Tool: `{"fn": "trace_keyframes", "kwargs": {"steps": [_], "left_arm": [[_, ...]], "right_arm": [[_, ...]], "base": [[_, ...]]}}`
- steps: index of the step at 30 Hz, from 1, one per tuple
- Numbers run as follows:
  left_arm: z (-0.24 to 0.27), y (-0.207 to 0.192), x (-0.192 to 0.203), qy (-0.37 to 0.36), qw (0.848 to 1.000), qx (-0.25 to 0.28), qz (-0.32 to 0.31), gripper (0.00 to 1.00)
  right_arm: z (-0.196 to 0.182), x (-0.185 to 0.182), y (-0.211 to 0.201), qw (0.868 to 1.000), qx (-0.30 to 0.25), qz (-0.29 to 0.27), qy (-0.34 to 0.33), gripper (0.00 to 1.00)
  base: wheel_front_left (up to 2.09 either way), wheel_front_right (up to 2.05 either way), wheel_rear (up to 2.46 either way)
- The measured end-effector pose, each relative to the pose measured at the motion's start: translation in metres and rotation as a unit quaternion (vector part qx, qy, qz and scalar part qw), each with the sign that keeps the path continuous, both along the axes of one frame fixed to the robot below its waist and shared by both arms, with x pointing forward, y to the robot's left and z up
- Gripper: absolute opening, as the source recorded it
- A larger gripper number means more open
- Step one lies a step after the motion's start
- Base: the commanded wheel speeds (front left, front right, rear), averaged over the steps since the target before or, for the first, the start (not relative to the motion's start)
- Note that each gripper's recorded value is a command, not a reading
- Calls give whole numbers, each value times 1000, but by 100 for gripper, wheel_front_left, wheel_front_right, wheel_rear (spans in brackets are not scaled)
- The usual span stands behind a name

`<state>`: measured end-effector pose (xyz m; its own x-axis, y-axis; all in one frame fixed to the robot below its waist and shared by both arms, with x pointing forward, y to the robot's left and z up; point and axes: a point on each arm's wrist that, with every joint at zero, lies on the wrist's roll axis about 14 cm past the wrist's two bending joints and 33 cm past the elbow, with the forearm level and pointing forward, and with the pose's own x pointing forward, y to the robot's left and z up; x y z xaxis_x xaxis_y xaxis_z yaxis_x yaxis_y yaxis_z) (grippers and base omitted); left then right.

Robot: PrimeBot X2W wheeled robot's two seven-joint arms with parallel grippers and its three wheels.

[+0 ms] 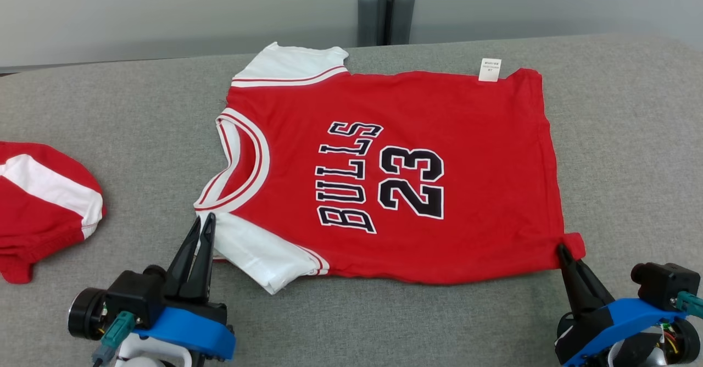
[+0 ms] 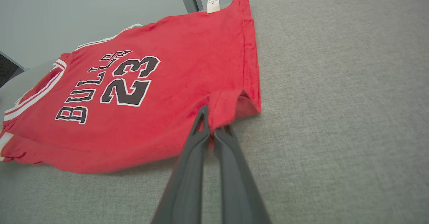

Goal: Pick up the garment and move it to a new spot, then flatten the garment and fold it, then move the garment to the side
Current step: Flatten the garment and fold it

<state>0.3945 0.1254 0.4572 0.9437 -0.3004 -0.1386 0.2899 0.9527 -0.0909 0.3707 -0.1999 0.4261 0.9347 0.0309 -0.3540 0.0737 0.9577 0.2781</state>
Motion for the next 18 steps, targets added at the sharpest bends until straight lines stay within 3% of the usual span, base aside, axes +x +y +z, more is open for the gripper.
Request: {"fn": "trace_keyframes", "kwargs": {"steps": [18], "left_arm": [[-18, -6, 63, 0, 999, 29, -40, 0]], "right_arm": [[-13, 41, -10, 1000, -3, -1, 18, 0]], "base": [[0, 0, 0]]}}
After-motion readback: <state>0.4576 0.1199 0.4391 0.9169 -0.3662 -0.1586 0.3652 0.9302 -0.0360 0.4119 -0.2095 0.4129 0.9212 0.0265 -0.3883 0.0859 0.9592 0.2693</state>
